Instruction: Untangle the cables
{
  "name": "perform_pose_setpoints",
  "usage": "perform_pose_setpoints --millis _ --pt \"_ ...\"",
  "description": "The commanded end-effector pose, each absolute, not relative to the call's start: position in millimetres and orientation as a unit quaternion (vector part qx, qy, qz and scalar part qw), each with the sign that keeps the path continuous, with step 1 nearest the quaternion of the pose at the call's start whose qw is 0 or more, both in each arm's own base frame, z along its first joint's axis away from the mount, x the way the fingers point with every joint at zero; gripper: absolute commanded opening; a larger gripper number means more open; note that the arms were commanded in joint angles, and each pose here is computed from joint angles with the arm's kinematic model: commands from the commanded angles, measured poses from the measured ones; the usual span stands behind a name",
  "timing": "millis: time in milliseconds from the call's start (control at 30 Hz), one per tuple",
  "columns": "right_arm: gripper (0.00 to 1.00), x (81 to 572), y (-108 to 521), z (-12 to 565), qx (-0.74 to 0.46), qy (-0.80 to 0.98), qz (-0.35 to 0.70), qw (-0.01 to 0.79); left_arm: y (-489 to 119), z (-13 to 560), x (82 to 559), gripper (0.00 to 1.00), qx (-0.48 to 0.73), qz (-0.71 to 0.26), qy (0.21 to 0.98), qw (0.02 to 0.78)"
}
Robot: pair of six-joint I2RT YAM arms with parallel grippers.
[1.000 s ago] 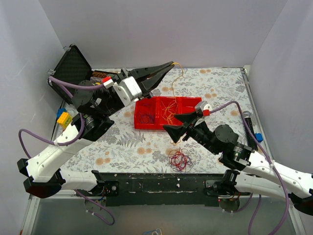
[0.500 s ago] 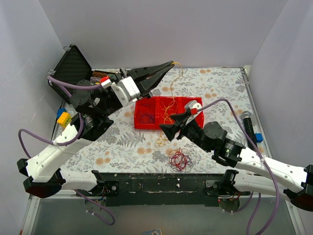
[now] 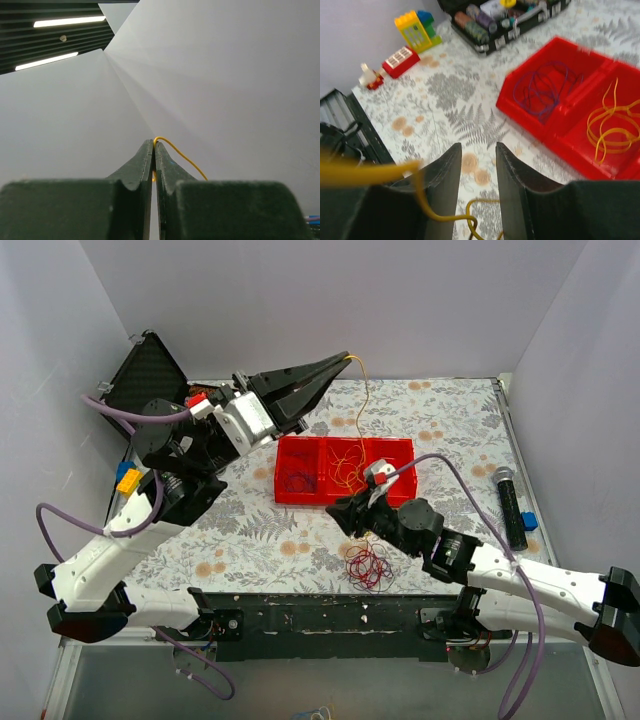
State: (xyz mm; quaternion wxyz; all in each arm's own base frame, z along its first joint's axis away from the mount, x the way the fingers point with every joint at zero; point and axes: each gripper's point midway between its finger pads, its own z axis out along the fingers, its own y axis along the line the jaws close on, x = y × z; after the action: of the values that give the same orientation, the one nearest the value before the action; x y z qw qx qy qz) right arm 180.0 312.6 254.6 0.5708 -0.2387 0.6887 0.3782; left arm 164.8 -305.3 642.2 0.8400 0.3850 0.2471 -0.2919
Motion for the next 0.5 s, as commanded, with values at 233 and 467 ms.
perform_pose_setpoints --millis 233,467 --pt "0.5 158 283 129 -0.195 0.773 0.367 0.48 -281 697 153 0.0 0.341 -0.258 0.181 0.885" --pt "0.52 153 272 87 -0.189 0.806 0.341 0.446 -252 742 149 0.0 0.264 -0.219 0.124 0.931"
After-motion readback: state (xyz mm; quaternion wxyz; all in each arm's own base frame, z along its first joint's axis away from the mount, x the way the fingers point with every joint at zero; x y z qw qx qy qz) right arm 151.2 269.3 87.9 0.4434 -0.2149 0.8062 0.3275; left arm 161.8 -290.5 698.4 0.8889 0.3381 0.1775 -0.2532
